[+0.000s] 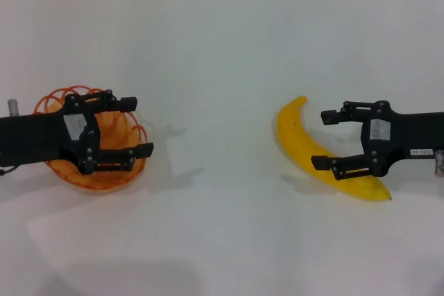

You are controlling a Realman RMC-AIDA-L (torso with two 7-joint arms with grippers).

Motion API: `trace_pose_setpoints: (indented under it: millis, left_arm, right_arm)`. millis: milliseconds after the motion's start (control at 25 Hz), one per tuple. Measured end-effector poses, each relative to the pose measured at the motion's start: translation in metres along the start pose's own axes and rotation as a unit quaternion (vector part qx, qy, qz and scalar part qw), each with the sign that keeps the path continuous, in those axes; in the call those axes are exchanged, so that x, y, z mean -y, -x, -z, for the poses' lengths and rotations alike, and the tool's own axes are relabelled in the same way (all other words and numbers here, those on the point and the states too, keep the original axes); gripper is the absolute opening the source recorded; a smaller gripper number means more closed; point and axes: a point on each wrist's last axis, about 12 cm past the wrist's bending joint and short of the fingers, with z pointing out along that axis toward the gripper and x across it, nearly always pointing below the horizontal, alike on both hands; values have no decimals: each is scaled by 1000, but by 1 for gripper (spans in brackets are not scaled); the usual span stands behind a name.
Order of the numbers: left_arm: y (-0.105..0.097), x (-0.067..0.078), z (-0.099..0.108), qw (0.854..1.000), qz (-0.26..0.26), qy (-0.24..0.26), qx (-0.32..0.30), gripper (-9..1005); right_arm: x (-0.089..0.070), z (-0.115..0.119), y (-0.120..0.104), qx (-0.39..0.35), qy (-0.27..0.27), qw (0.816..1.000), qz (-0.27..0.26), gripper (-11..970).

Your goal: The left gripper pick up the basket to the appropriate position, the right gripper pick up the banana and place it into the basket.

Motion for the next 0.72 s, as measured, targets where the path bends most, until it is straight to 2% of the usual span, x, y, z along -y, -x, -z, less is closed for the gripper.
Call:
trace_pose_setpoints:
  millis: [480, 600, 720]
  left_arm:
    - [-1, 0, 0, 1000, 11, 10, 6, 846]
    - [2, -7, 3, 999, 40, 32, 10, 846]
    - [11, -22, 10, 994, 84, 71, 1, 846]
  right_arm:
    - [0, 0, 0, 3, -2, 1000, -1, 892]
    - [0, 0, 0, 2, -3, 1000, -2, 892]
    - [0, 0, 0, 2, -3, 1000, -2, 892]
